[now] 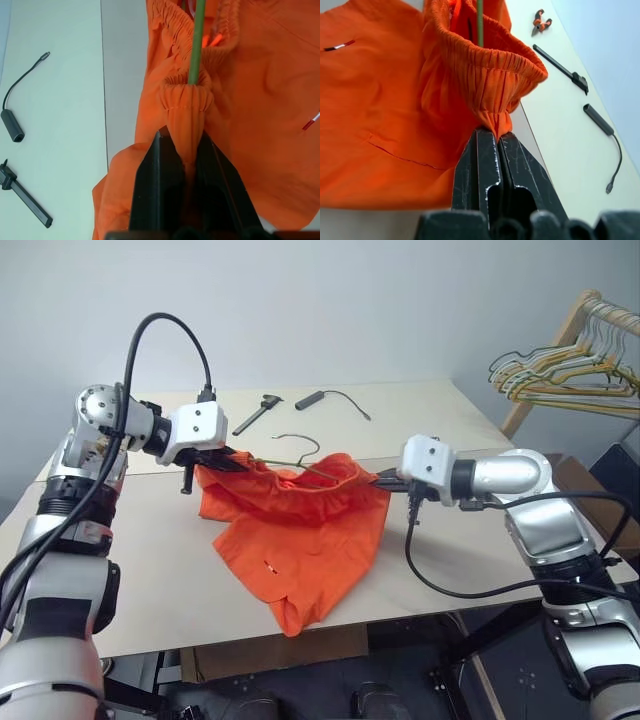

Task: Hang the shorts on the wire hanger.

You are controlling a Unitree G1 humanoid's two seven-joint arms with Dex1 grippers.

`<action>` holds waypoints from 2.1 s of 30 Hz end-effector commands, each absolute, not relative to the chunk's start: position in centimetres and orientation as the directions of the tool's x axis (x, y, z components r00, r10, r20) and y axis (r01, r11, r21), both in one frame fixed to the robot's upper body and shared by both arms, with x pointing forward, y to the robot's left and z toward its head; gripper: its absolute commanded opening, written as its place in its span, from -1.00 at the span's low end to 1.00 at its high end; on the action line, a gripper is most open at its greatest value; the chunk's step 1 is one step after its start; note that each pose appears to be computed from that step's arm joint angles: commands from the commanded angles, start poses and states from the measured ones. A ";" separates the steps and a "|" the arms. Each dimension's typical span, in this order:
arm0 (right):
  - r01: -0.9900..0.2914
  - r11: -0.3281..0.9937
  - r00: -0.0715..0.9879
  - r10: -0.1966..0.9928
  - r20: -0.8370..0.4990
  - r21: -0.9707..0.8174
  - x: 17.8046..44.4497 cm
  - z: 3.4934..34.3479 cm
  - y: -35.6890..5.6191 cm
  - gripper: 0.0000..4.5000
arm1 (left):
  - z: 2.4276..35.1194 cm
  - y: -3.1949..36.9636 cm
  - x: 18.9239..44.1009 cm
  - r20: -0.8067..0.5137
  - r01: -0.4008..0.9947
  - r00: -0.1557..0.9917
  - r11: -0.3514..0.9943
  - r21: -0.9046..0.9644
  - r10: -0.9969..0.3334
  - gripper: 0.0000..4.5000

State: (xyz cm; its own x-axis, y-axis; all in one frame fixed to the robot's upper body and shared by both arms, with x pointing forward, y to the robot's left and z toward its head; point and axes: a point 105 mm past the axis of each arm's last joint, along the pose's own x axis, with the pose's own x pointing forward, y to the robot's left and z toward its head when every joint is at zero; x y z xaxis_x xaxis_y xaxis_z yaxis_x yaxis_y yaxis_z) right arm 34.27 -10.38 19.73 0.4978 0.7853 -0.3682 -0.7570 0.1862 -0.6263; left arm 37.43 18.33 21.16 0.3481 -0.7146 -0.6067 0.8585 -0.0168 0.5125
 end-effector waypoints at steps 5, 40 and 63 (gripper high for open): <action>-0.672 0.152 0.504 0.811 -0.298 -0.725 34.2 21.7 -8.6 -0.99 | 22.6 17.6 37.0 -0.551 0.834 0.347 -0.018 0.551 -0.759 -1.00; -0.826 0.317 0.498 0.798 -0.340 -0.466 35.9 17.6 -7.8 -0.84 | 22.1 17.3 36.2 -0.502 0.847 0.315 -0.001 0.532 -0.806 -1.00; -0.754 0.524 0.648 0.692 -0.318 -0.395 35.9 17.4 -13.2 -1.00 | 27.7 21.7 38.2 -0.142 0.683 0.580 0.384 0.621 -0.803 0.99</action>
State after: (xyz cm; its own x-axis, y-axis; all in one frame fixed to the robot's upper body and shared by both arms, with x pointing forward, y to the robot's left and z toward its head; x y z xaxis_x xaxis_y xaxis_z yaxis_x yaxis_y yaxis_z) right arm 35.86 -12.54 15.28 0.5990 0.7048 -0.3802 -0.7981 0.4867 -0.3551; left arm 38.37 21.35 24.86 0.5522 -0.7922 -0.2600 0.7388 0.3204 0.5929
